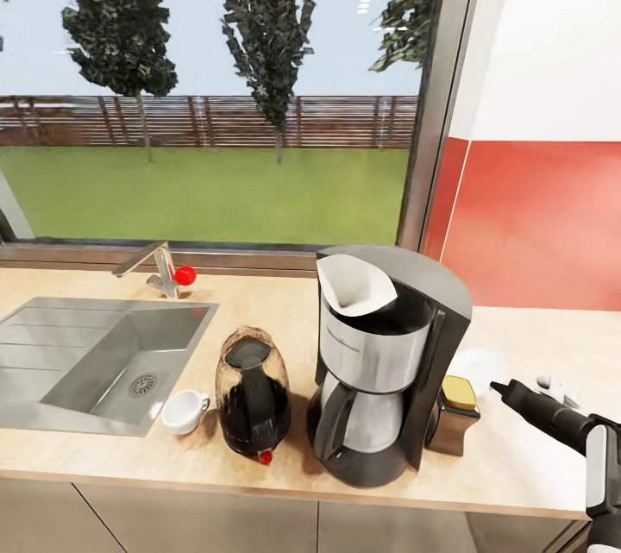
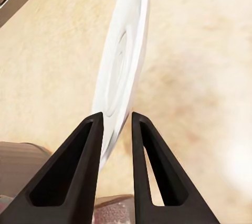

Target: Set up a coffee station on the kitchen countertop: keep the coffee maker on the countertop, move the bottle of coffee from the kitchen shelf to the counter next to the coffee maker, place a paper coffee filter on top of the coffee maker, put the saucer next to the coffee maker with the coffee cup on the saucer, and place the electric kettle next to the coffee maker.

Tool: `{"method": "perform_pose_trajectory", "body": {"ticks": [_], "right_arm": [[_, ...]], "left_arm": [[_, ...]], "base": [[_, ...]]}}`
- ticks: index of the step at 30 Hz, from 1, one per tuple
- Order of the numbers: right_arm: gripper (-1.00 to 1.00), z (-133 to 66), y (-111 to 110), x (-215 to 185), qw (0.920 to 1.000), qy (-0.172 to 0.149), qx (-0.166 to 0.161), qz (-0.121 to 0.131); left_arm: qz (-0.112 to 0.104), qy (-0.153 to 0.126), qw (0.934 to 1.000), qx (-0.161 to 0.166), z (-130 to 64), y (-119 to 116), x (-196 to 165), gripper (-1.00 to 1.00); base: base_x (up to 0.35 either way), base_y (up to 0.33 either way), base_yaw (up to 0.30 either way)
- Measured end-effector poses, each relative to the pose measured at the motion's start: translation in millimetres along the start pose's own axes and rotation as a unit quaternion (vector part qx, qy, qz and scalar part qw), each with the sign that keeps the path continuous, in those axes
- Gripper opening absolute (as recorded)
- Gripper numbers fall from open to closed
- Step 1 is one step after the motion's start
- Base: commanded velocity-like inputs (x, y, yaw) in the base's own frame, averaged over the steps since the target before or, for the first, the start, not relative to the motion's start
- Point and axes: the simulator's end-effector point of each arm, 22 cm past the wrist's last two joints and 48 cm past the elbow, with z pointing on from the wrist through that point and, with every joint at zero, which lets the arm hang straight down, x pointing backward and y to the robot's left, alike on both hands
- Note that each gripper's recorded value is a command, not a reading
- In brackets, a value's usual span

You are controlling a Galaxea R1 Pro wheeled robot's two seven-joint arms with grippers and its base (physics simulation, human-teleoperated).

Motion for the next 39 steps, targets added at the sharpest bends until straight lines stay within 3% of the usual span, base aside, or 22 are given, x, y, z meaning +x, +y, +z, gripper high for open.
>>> {"method": "perform_pose_trajectory", "body": {"ticks": [15,16,39], "right_arm": [[-1.0,0.2,0.4,0.3,1.0,0.0,0.0,0.0],[1.0,0.2,0.4,0.3,1.0,0.0,0.0,0.0],[1.0,0.0,0.2,-0.1,1.0,0.0,0.0,0.0]], "left_arm": [[0.0,0.0,1.0,0.0,0.0,0.3,-0.1,1.0],[0.0,0.0,1.0,0.0,0.0,0.3,-0.1,1.0],[0.0,0.0,1.0,0.0,0.0,0.0,0.0,1.0]], "base": [[0.03,0.049,0.0],[0.0,0.0,0.0],[0.0,0.0,0.0]]}}
